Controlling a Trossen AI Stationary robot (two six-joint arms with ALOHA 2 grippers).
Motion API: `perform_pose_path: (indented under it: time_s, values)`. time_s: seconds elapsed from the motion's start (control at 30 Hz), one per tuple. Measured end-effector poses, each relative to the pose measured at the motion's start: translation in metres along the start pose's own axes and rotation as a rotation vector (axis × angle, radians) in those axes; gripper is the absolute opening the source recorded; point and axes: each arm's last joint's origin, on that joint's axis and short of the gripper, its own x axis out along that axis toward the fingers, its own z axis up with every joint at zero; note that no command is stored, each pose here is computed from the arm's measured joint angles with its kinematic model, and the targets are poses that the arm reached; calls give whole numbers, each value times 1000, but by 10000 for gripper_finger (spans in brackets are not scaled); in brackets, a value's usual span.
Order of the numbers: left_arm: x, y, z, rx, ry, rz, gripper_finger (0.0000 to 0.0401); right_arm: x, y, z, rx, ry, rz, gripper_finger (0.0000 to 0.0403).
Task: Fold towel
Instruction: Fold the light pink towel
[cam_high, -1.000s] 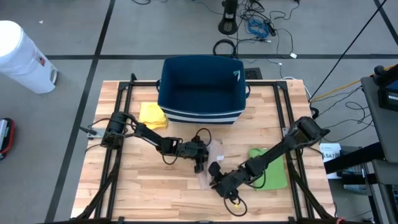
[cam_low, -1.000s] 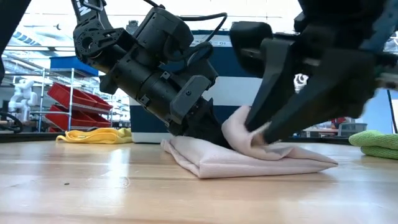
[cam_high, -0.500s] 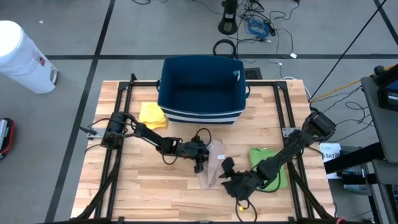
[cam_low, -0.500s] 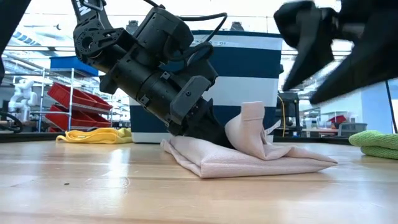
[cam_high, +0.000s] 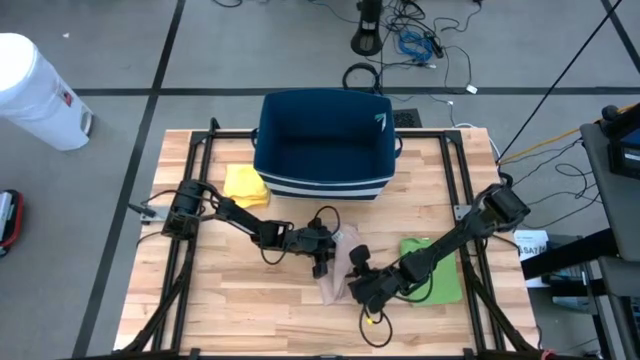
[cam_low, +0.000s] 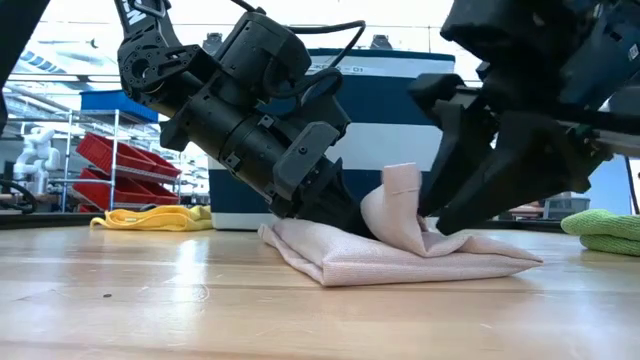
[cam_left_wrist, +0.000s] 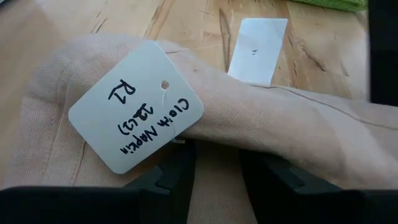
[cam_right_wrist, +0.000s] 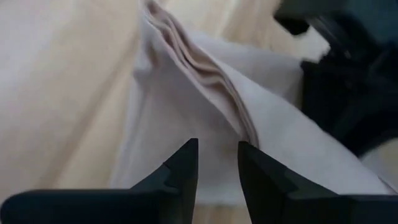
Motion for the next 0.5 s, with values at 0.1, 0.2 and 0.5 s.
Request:
perform_pose_path:
  time_s: [0.1,0.2,0.5]
  values:
    - [0,-1,0,2,0,-2,137,5,-1,4,6,-48,30,94]
    - [0,-1,0,2,0,-2,137,11,-3,4,17,-58,60,90]
    - [-5,-5,4,36,-12,-13,137,30,4,-4,15,-35,50,88]
